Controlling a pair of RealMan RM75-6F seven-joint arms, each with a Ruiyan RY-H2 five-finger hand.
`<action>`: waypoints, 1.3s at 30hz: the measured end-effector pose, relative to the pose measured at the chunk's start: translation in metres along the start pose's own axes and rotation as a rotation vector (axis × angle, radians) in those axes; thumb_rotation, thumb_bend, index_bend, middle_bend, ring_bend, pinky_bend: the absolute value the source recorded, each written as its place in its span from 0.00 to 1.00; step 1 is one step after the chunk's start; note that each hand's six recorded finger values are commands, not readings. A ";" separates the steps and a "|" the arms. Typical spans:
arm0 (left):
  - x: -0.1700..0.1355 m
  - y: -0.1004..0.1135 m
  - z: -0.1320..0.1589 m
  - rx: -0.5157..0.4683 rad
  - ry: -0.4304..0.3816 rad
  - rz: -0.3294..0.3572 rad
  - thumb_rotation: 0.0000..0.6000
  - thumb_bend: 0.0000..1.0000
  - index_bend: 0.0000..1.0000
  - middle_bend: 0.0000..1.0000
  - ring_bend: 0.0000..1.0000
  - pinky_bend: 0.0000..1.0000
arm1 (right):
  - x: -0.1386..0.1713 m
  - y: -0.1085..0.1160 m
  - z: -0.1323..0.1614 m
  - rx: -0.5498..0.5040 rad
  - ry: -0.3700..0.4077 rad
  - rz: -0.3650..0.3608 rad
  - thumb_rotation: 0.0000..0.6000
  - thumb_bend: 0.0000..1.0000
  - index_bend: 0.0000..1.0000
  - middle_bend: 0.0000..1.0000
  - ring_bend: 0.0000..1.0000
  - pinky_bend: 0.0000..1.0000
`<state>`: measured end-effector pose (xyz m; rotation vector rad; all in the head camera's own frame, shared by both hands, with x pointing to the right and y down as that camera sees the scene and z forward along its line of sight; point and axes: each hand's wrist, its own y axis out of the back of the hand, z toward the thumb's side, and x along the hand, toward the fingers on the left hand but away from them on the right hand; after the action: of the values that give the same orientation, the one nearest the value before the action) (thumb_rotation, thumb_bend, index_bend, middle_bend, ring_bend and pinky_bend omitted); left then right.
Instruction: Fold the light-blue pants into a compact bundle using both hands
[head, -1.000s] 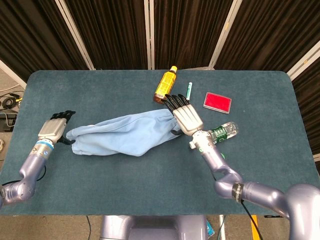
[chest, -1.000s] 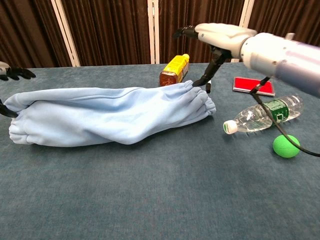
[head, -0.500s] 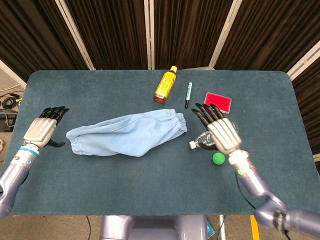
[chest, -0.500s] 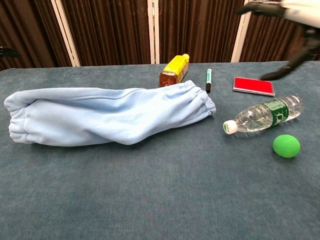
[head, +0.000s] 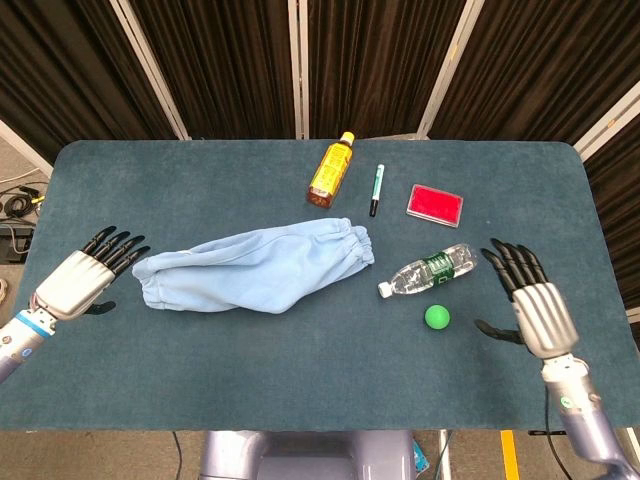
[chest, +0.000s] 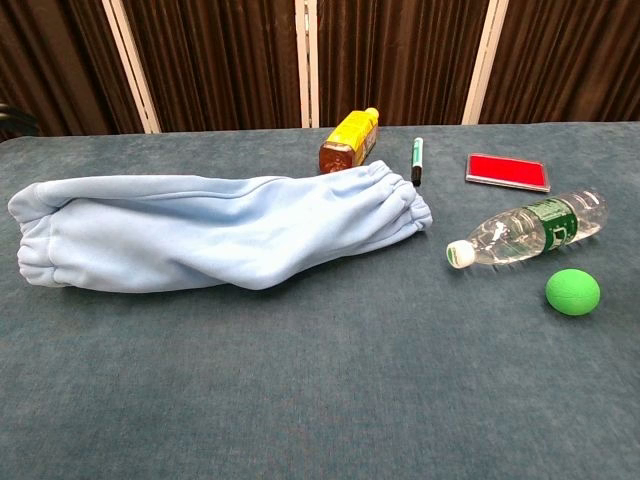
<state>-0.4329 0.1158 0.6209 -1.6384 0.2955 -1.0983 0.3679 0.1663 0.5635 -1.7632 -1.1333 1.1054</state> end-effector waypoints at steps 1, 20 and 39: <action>0.000 -0.003 0.000 0.031 -0.027 0.006 1.00 0.04 0.00 0.00 0.00 0.00 | 0.006 0.002 -0.005 -0.004 -0.019 -0.008 1.00 0.00 0.07 0.00 0.00 0.00; 0.043 -0.051 0.041 0.144 -0.244 -0.034 1.00 0.04 0.00 0.00 0.00 0.01 | 0.034 0.025 -0.020 -0.060 -0.093 -0.102 1.00 0.00 0.07 0.00 0.00 0.00; 0.072 -0.082 0.045 0.027 -0.115 -0.088 1.00 0.04 0.00 0.00 0.00 0.00 | 0.033 0.028 -0.020 -0.101 -0.095 -0.128 1.00 0.00 0.07 0.02 0.00 0.00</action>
<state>-0.3862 0.1277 0.7290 -1.6968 0.1346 -1.0642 0.4023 0.1852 0.5366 -1.7031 -1.3621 1.0804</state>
